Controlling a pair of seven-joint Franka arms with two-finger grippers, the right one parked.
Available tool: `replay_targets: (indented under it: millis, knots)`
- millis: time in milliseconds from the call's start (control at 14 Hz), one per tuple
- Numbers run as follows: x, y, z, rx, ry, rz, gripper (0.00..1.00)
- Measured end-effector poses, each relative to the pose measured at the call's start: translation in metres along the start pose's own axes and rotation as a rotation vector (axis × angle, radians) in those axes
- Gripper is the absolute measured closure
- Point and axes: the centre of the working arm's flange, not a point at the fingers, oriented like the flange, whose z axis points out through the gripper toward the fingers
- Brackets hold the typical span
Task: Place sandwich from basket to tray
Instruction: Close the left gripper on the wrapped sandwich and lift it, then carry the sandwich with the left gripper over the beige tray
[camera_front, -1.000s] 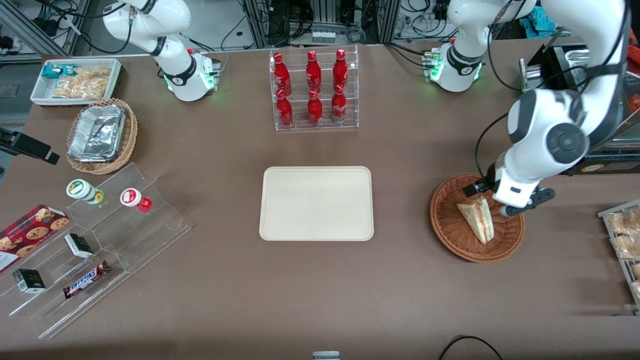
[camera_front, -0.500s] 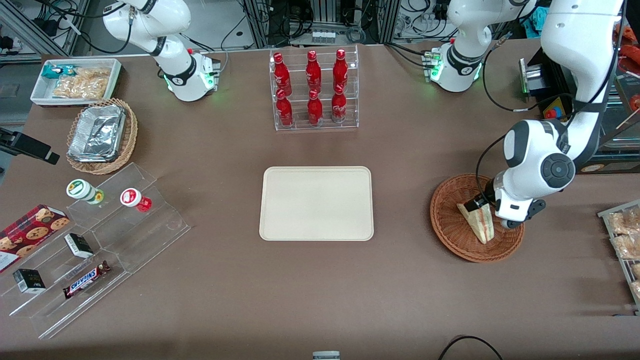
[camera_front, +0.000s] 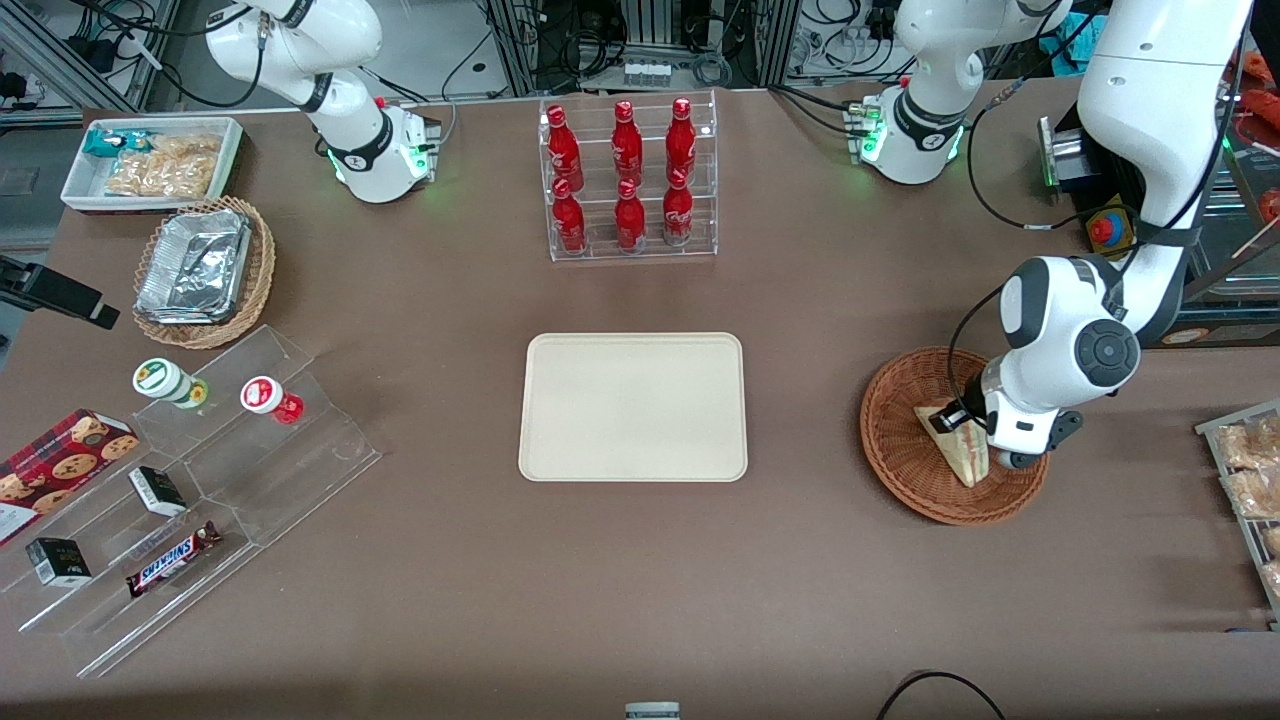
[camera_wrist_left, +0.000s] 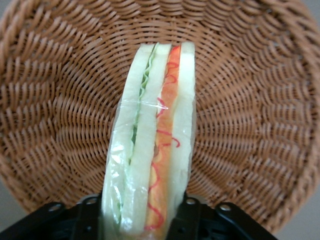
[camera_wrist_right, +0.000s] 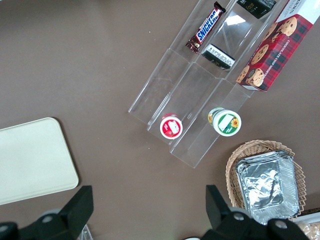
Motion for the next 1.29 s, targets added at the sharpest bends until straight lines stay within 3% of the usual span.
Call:
replay_targets:
  millis: [143,286,500,714,857,1286]
  knots:
    - [-0.003,0.025,-0.043,0.038,-0.037,0.04,0.69]
    - [-0.038,0.082,-0.1,0.082,-0.059,0.144,0.81]
    - [-0.152,0.183,-0.125,0.131,-0.054,0.353,0.81]
    - [-0.251,0.253,-0.068,0.175,-0.074,0.464,0.81]
    - [-0.292,0.296,-0.029,0.16,-0.072,0.449,0.81]
    - [-0.373,0.372,0.04,0.056,-0.045,0.41,0.85]
